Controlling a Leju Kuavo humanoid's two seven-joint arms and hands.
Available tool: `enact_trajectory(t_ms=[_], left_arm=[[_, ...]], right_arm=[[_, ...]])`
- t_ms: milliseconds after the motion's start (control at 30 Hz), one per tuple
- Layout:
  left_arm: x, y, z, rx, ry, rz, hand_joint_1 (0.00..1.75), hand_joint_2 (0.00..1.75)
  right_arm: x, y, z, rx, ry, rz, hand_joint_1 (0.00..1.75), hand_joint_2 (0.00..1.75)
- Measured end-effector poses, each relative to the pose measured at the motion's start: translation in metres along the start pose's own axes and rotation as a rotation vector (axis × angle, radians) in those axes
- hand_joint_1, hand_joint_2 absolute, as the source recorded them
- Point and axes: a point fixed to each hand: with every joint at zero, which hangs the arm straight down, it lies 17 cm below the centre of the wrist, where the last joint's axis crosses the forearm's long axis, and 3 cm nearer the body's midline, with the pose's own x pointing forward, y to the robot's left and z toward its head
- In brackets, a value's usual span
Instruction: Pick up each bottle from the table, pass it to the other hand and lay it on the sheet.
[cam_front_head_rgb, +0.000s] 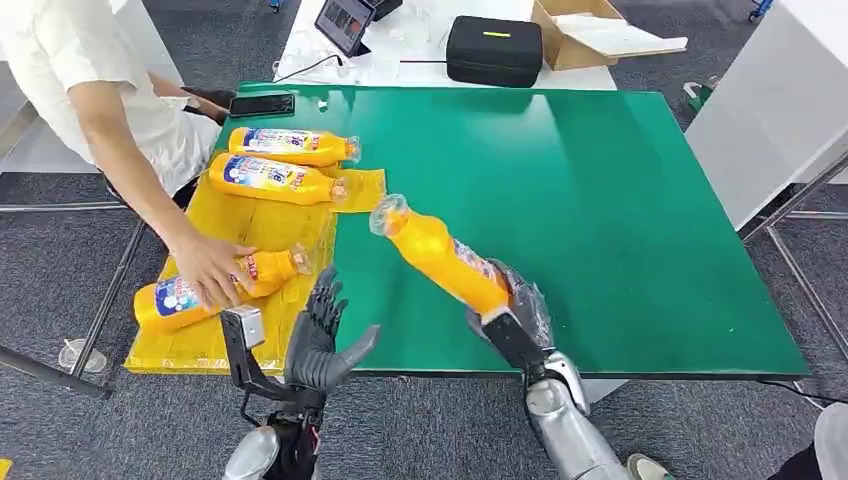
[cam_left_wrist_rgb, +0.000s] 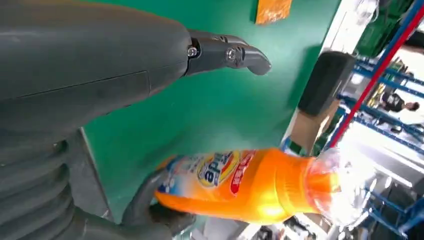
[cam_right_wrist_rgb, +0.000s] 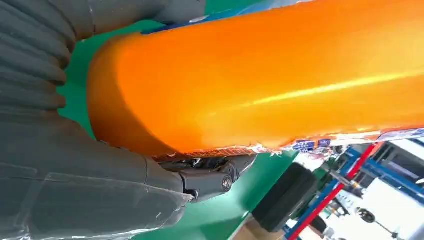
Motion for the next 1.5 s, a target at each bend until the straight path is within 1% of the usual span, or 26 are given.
enact_trajectory(t_ms=[100,233,433,600,733,867,1100,1133,1167,1200,1233,1267,1300,1367,1400,1433,1500], left_arm=[[0.0,-0.004,0.001,-0.025,0.005,0.019,0.0,1.75],[0.004,-0.017,-0.002,-0.081,-0.006,0.021,0.0,1.75],[0.003,-0.026,-0.005,-0.129,0.003,0.052,0.0,1.75],[0.001,-0.021,-0.011,-0.115,0.004,0.075,0.0,1.75],[-0.001,-0.016,-0.019,-0.096,0.005,0.077,0.0,1.75],[-0.001,-0.014,-0.026,-0.084,-0.002,0.077,0.0,1.75],[-0.003,-0.01,-0.029,-0.068,0.0,0.083,0.0,1.75],[-0.002,-0.009,-0.029,-0.064,-0.006,0.091,1.75,1.75],[0.0,-0.008,-0.029,-0.06,-0.017,0.095,1.75,1.75],[0.002,-0.007,-0.029,-0.057,-0.027,0.096,1.75,1.75],[0.003,-0.006,-0.028,-0.053,-0.036,0.099,1.75,1.75],[0.005,-0.004,-0.028,-0.042,-0.047,0.106,1.75,1.75],[0.007,-0.002,-0.028,-0.03,-0.055,0.108,1.75,1.75],[0.011,0.003,-0.029,-0.004,-0.076,0.1,1.75,1.75],[0.017,0.008,-0.031,0.017,-0.098,0.082,1.75,1.75],[0.022,0.012,-0.032,0.036,-0.119,0.057,1.75,1.75],[0.023,0.014,-0.033,0.043,-0.127,0.047,1.75,1.75]], right_arm=[[0.011,0.018,0.0,0.046,-0.023,-0.011,1.75,1.75],[0.032,0.054,-0.001,0.151,-0.069,-0.018,1.75,1.75],[0.063,0.086,-0.003,0.229,-0.146,-0.038,1.75,1.75],[0.088,0.113,0.001,0.293,-0.195,-0.061,1.75,1.75],[0.101,0.129,0.007,0.336,-0.218,-0.082,1.75,1.75],[0.107,0.136,0.01,0.348,-0.234,-0.104,1.75,1.75],[0.109,0.142,0.014,0.368,-0.236,-0.111,1.75,1.75],[0.109,0.143,0.014,0.372,-0.234,-0.112,1.75,1.75],[0.109,0.144,0.014,0.377,-0.234,-0.114,1.75,1.75],[0.109,0.145,0.014,0.382,-0.234,-0.118,1.68,1.75],[0.11,0.145,0.014,0.386,-0.233,-0.122,1.38,1.75],[0.11,0.146,0.014,0.391,-0.231,-0.128,0.63,1.75],[0.11,0.148,0.014,0.403,-0.227,-0.135,0.0,1.75],[0.108,0.153,0.018,0.433,-0.217,-0.148,0.0,1.75],[0.105,0.155,0.021,0.446,-0.205,-0.156,0.0,0.0],[0.102,0.156,0.022,0.445,-0.193,-0.159,0.0,0.0],[0.101,0.156,0.022,0.443,-0.19,-0.159,0.0,0.0]])
